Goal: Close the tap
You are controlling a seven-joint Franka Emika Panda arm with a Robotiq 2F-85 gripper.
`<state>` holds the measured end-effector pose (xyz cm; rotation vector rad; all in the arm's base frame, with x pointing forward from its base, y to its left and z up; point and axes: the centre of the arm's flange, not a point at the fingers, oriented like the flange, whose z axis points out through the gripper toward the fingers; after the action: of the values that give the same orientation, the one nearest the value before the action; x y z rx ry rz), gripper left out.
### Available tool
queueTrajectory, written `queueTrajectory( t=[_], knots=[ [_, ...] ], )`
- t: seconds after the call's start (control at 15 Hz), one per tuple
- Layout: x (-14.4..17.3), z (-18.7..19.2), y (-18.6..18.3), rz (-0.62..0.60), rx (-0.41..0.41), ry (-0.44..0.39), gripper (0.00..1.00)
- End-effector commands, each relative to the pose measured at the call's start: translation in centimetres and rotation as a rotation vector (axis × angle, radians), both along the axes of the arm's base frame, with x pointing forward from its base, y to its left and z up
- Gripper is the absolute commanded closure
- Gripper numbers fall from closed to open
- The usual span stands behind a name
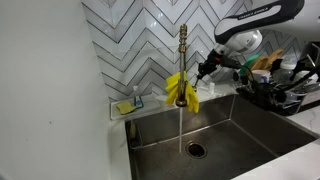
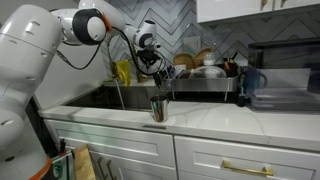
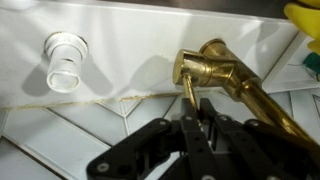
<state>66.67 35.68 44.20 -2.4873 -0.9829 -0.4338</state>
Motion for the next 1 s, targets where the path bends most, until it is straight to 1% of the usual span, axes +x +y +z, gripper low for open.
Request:
queueTrajectory(
  t=[0.0, 0.4, 0.93],
  knots=[
    [-0.2, 0.4, 1.0, 0.002, -0.006, 0.031, 0.97],
    [-1.2, 1.6, 2.5, 0.043, -0.016, -0.013, 0.97],
    [-2.0, 2.6, 3.9, 0.141, 0.004, -0.084, 0.97]
  ],
)
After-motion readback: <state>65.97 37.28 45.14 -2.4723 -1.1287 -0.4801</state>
